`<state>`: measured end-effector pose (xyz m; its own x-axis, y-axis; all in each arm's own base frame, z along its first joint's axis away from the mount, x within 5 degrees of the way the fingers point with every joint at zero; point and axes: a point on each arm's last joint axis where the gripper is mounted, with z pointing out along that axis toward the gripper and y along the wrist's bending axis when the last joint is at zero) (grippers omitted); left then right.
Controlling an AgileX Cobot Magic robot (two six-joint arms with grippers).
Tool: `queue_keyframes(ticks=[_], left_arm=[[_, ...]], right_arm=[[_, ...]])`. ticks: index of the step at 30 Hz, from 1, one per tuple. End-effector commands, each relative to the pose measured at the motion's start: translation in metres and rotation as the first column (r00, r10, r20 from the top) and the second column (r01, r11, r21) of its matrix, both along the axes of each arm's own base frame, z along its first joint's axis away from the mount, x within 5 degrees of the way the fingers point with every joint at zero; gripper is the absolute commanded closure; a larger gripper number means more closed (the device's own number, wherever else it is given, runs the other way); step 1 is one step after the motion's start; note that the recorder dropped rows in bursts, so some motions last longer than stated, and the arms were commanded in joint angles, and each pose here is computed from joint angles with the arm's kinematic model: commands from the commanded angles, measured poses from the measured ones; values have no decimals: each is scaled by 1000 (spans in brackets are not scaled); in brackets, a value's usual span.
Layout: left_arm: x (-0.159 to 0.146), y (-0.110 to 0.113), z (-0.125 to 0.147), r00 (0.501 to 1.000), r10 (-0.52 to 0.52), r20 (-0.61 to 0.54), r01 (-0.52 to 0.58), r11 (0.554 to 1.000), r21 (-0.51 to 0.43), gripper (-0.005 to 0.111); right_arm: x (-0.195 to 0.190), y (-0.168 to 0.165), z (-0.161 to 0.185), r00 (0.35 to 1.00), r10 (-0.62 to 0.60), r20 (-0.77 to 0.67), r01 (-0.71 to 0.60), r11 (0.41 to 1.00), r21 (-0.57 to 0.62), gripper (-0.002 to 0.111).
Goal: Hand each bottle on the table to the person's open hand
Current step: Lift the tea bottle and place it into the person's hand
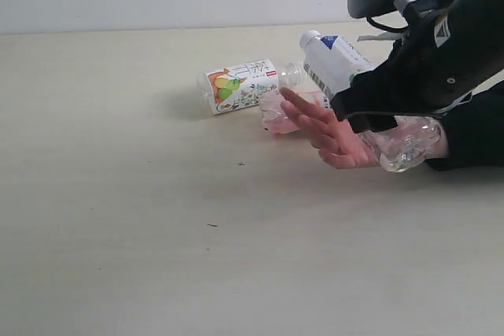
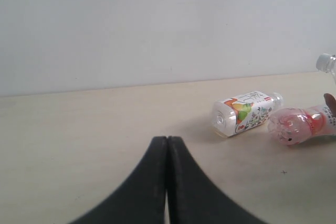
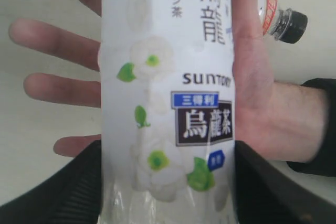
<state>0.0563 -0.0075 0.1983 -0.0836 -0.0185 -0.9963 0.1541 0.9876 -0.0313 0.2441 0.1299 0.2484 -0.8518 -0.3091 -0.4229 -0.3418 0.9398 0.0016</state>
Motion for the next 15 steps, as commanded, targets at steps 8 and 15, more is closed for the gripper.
queue_keyframes(ticks=[8,15], left_arm=[[0,0,0,1000,0,7,0,1000,-9,107],[0,0,0,1000,0,7,0,1000,-9,107]], right_arm=[[7,2,-33,999,-27,-43,26,1000,-12,108],[13,5,-43,999,-29,-44,28,1000,-11,101]])
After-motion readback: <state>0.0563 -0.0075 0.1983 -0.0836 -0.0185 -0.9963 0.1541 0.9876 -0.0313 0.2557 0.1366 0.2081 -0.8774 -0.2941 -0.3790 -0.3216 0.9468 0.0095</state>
